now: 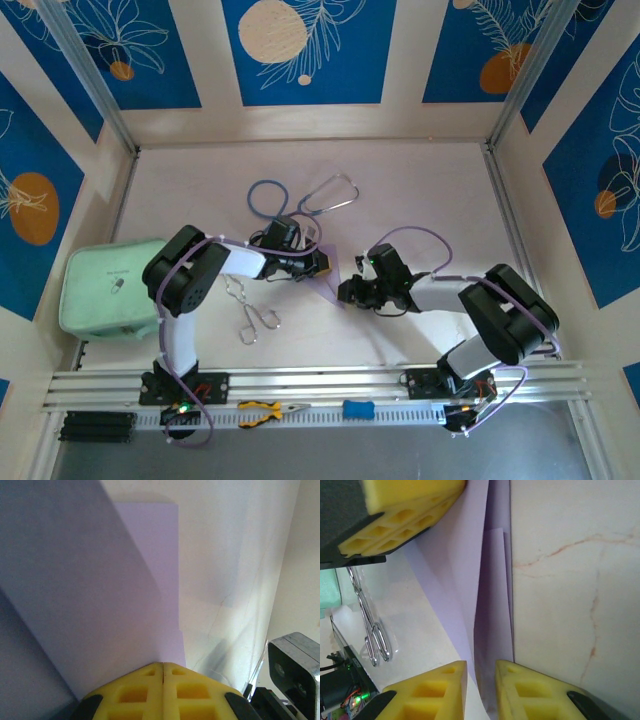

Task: Fold a paper plane with a square sheet of paper (pick it up from the middle)
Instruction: Fourth fold the wing at the center of the table.

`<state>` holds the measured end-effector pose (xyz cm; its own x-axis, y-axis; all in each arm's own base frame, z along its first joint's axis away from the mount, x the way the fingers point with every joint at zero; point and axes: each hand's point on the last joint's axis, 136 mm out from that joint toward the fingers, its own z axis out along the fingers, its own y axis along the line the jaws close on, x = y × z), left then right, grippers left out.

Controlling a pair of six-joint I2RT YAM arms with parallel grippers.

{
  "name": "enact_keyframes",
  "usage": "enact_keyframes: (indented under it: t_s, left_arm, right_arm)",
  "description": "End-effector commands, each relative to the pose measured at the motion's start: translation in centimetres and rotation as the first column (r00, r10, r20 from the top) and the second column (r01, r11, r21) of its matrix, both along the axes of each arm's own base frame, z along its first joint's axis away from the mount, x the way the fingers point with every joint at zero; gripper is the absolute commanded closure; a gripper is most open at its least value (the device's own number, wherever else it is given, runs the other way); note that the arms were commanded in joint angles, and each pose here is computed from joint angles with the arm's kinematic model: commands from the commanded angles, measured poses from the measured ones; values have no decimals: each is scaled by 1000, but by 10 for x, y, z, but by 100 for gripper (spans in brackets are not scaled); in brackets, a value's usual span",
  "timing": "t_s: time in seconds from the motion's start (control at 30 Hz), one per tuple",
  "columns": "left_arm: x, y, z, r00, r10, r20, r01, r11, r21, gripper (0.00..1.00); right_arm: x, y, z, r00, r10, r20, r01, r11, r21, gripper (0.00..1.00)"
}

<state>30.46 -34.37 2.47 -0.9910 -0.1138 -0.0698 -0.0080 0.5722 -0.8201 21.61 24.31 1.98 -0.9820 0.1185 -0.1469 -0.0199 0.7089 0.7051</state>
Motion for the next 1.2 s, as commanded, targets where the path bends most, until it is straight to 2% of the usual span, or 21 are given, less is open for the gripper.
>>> enact_keyframes:
  t_s: [0.0,0.17,0.43,0.57,0.83,1.03,1.17]
  left_arm:
    - [-10,8,-24,998,11,-63,-8,998,56,98]
    - [-9,8,-24,998,12,-61,-9,998,55,98]
    - [-10,8,-23,998,12,-59,-9,998,54,98]
    - [-10,8,-24,998,12,-63,-9,998,55,98]
    - [-9,9,-23,998,14,-61,-11,999,53,98]
    - [-9,9,-24,998,16,-64,-12,999,53,98]
    - [-9,9,-24,998,16,-65,-13,998,53,98]
  right_arm:
    - [-21,-18,-19,997,2,-74,-8,996,-91,76]
    - [-25,-19,-29,995,9,-99,-20,994,-109,78]
    - [-26,-19,-33,994,6,-109,-18,994,-110,87]
    - [-27,-19,-29,994,2,-110,-11,996,-87,87]
    - [-32,-17,-23,993,21,-112,-28,998,-61,79]
    - [-35,-20,-28,992,10,-125,-20,996,-82,86]
    - [-38,-22,-29,991,5,-133,-16,996,-82,87]
